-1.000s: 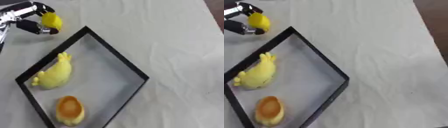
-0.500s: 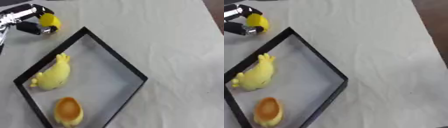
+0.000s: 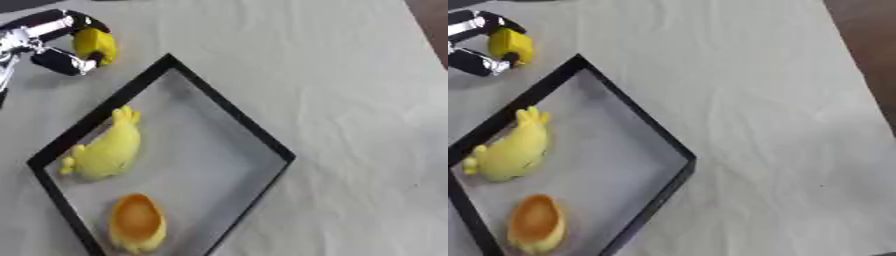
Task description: Pick up objects on the table and place them in the box.
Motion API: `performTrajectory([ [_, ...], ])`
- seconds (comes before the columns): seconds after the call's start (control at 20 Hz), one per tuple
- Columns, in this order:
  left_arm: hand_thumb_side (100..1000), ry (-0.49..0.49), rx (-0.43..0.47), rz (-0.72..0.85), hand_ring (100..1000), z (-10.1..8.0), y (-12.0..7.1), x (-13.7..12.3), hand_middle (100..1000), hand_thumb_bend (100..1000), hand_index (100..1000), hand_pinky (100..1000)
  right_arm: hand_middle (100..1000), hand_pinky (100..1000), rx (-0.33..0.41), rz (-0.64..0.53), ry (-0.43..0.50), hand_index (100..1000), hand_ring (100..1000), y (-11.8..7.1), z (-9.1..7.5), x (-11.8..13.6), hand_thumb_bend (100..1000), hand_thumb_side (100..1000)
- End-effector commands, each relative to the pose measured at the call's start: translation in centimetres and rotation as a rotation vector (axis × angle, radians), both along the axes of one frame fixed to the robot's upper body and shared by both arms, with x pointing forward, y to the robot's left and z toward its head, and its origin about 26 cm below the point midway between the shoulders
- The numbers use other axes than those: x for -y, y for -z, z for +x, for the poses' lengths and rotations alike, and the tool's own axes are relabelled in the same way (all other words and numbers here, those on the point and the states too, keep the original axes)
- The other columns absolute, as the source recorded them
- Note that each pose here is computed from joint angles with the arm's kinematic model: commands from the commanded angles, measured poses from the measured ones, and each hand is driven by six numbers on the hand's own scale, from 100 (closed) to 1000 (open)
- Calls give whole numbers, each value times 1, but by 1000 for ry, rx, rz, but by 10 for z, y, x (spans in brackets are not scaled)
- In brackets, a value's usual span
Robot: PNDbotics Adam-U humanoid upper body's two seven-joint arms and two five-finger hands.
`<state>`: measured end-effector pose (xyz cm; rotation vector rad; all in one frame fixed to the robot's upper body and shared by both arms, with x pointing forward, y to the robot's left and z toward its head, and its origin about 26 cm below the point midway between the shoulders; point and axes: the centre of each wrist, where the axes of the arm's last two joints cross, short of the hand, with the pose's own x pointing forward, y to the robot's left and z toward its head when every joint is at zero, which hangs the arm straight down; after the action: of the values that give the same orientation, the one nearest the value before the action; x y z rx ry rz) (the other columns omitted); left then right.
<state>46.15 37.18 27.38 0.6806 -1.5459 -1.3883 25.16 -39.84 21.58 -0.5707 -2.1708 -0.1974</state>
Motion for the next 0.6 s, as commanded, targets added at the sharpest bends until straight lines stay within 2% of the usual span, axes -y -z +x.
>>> performTrajectory([
  [0.05,100,-21,14,23,769,-5,-14,-11,753,170,866,801,655,955,16,-28,-2,776,1000,-8,-2,-1,100,635],
  [0.2,100,-21,5,29,723,-6,-13,-12,733,204,868,769,655,956,13,-28,-3,776,1000,-8,-2,-1,100,637],
  [0.45,100,-18,8,19,623,-6,-13,-11,676,166,851,724,656,956,2,-27,3,777,1000,-5,-2,-1,100,639],
  [0.6,100,-3,34,10,609,-7,-17,-8,661,147,836,712,656,957,-6,-30,6,777,1000,-4,-3,-1,100,637],
])
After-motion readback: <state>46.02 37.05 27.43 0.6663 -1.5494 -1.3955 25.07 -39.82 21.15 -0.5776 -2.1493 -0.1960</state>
